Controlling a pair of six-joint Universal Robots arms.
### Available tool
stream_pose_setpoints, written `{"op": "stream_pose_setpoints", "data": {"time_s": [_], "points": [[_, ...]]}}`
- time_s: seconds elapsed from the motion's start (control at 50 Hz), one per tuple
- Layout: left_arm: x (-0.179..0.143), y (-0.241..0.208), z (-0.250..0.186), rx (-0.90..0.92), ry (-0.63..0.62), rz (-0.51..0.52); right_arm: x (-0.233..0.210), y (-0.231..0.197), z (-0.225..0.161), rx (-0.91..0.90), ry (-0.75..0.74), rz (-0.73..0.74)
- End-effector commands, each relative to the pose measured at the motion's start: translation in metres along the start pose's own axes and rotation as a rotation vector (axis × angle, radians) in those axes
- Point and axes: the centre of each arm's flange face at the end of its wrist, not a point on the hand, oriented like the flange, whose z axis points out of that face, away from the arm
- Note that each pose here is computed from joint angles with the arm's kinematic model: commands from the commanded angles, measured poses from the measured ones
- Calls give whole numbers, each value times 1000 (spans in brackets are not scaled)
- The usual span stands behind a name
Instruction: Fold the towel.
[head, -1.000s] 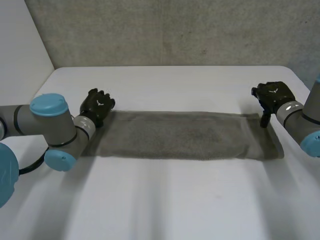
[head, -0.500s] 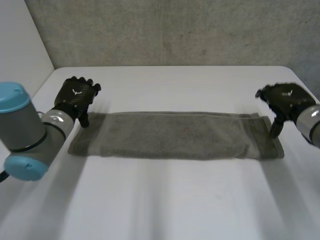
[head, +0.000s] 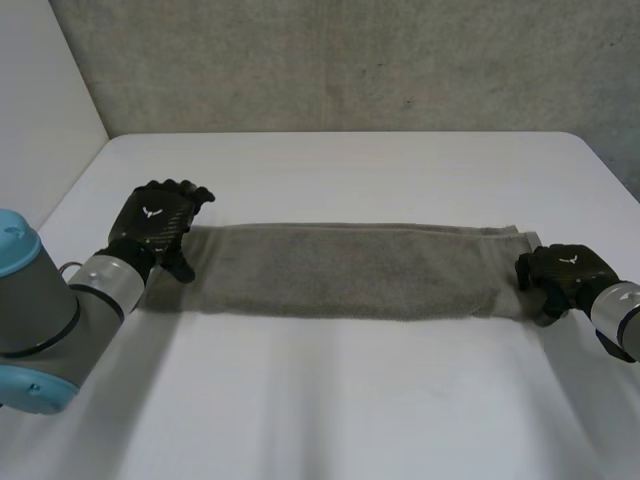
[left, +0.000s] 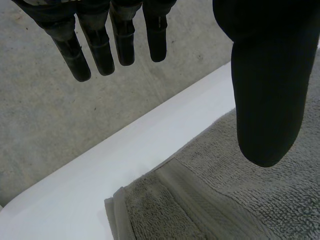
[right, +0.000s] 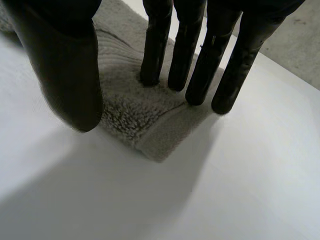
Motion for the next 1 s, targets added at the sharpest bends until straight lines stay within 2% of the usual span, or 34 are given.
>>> {"op": "stream_pose_setpoints", "data": {"time_s": [0.02,0.24,0.36,0.44,0.52,0.54,0.56,0.6,0.62,0.66,0.68,0.72,0.74,0.76,0.78,0.82,0.84,0.88,0.9,0.94,1.0], "points": [[0,1,-1,-4,1,0,9,0,4,21,29,-10],[2,2,-3,-7,3,0,38,3,7,9,111,-3],[2,1,-5,-6,1,0,86,6,1,-11,222,-13],[0,-2,-6,4,-3,2,136,7,-11,-63,327,-88],[0,-3,-7,7,-4,3,143,-8,-17,-76,327,-142],[1,-4,-7,9,-3,3,132,-29,-18,-39,304,-160],[1,-4,-7,9,-3,3,132,-29,-18,-38,304,-160],[3,-3,-7,7,3,3,87,-79,-17,98,215,-173],[3,-3,-7,7,3,3,87,-80,-17,99,215,-173],[4,-2,-8,3,7,2,40,-110,-19,197,118,-176],[4,-2,-8,3,7,2,40,-110,-19,197,117,-176],[5,-2,-8,3,8,3,-29,-137,-22,307,-27,-229],[5,-2,-8,3,8,3,-29,-137,-22,308,-28,-229],[5,-2,-8,3,7,3,-69,-147,-26,363,-98,-267],[5,-2,-8,3,7,3,-69,-147,-27,364,-98,-267],[5,-2,-8,3,8,3,-132,-145,-28,412,-196,-315],[5,-2,-8,3,8,3,-133,-145,-28,412,-197,-315],[5,-2,-8,4,10,3,-184,-134,-31,446,-288,-353],[5,-2,-8,4,10,3,-184,-134,-31,446,-288,-353],[5,-1,-8,5,8,3,-220,-120,-32,463,-364,-377],[5,-1,-8,6,8,3,-233,-110,-30,449,-395,-391]]}}
